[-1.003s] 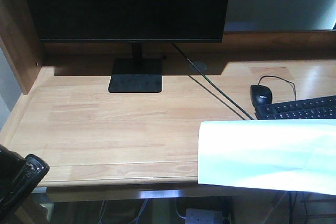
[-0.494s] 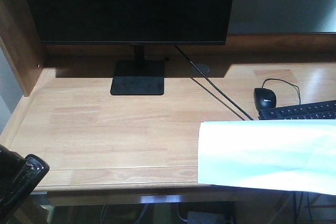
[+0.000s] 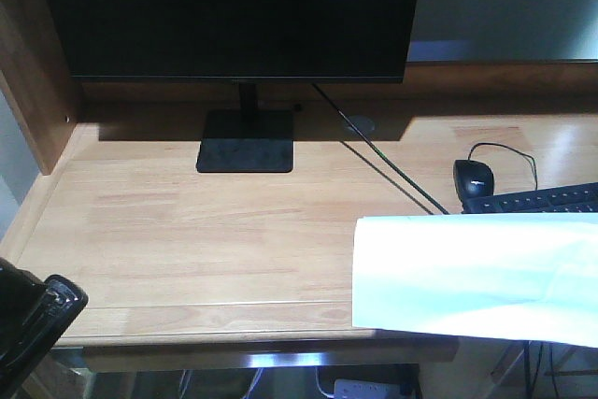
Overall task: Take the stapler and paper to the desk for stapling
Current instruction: 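Drive the base up to the desk edge in front of the monitor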
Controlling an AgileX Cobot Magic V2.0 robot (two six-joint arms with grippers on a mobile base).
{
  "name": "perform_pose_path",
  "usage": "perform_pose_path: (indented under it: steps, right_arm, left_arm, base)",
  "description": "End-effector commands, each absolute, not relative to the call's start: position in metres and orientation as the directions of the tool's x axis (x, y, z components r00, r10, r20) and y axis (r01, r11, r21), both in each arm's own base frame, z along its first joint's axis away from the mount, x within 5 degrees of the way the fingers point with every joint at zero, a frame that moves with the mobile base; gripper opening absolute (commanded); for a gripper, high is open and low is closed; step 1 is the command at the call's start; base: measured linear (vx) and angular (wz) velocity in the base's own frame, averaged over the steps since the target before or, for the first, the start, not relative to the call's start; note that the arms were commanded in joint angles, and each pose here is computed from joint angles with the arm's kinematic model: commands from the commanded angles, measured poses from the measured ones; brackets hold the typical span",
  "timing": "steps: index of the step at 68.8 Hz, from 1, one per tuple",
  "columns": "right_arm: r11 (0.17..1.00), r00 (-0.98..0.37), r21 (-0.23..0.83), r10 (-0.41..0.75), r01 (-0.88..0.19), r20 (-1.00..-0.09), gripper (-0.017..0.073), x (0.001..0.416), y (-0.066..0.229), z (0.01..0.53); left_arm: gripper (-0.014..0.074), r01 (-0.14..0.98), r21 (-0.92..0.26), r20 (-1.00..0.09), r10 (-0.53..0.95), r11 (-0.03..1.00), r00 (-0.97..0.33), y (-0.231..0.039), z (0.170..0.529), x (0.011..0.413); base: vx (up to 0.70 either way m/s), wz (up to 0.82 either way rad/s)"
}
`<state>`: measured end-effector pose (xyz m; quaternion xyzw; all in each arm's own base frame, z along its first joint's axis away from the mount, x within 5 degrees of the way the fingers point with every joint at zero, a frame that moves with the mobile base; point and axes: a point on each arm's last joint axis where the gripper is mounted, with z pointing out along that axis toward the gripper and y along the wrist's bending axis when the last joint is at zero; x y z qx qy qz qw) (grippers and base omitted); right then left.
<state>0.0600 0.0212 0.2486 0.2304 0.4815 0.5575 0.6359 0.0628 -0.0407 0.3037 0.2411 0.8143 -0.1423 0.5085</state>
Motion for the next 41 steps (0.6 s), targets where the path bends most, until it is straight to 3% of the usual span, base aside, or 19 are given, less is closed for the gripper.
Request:
perform_pose_path:
  steps: [1, 41]
  right_arm:
    - [0.261, -0.076, 0.792, 0.93, -0.552, -0.359, -0.0002, 0.0575, 0.0226, 0.2618]
    - [0.261, -0.076, 0.793, 0.93, -0.551, -0.359, -0.0002, 0.0575, 0.0225, 0.2617]
  left_arm:
    - [-0.0007, 0.521, 0.005, -0.949, 0.169, 0.853, -0.267, -0.0413, 0.3224, 0.0655]
    - [-0.0007, 0.521, 0.005, -0.949, 0.169, 0.853, -0.267, -0.0413, 0.3224, 0.0655]
  base:
    - [0.0, 0.0]
    - [0.0, 0.0]
